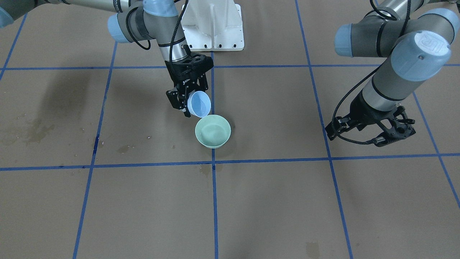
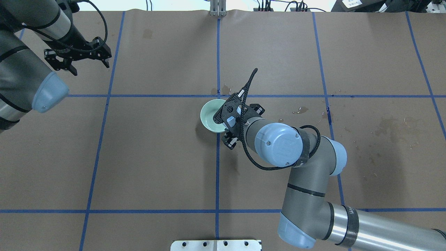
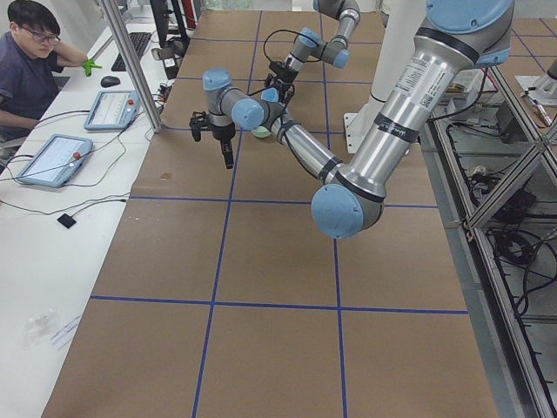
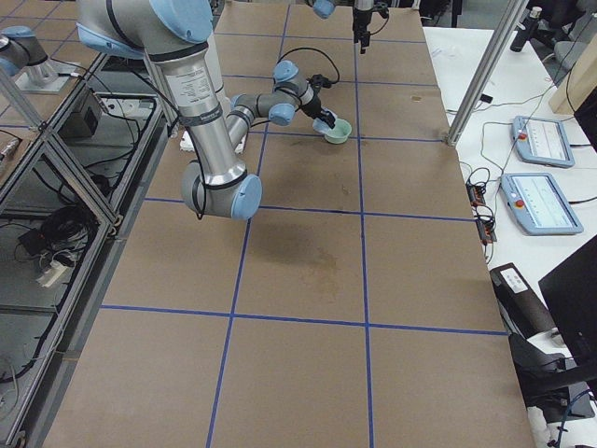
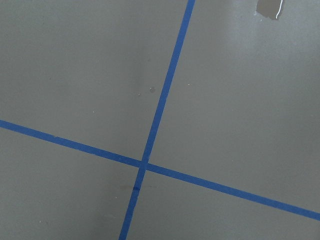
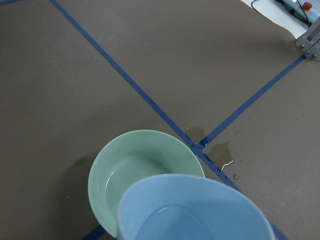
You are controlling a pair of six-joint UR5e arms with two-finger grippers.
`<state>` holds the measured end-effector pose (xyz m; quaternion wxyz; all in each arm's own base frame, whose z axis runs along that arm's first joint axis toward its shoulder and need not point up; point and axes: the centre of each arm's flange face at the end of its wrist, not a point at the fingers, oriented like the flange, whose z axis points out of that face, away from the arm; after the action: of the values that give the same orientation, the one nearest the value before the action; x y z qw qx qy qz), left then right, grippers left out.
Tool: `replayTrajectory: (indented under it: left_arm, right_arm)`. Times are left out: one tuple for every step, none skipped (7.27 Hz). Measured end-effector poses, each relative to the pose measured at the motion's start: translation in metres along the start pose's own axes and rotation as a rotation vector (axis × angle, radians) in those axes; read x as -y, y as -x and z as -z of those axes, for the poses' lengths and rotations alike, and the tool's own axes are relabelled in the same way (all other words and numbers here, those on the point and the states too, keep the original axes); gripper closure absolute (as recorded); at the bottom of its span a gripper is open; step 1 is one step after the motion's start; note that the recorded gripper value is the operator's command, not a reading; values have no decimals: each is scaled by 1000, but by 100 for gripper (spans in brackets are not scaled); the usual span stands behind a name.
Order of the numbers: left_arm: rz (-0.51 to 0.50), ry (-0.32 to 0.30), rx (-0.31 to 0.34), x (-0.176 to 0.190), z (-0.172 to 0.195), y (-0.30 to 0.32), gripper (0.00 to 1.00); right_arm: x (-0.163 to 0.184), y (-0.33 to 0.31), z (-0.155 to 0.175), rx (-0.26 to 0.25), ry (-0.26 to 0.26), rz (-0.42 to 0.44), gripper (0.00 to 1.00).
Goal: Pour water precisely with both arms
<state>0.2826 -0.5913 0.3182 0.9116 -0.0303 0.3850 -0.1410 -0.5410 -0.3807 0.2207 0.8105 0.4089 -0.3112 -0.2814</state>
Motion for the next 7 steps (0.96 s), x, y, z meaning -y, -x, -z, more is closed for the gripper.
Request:
replayTrajectory:
  left_arm:
    - [-4,2,5,1,-2,3,0]
    - [-10,2,9,2,-4,7,0]
    - [-11,2,10,4,-4,9,0]
    - [-11,3,13,4,-5,12,0]
    - [-10,5,16,4,-7,15,0]
    - [-12,6,18,4,-8,17,0]
    - [-12,7,19,4,-9,19,0]
  right_arm:
    - [-2,4,-2,17,38,6,100]
    - [-5,6,-4,37,72,9,100]
    - [-7,7,-6,49,104,10,100]
    - [-5,7,-7,58,137,9,100]
    - [-1,7,-8,68,162,6,100]
    - [6,6,-11,85,184,-2,100]
    - [14,5,-16,98,205,-10,100]
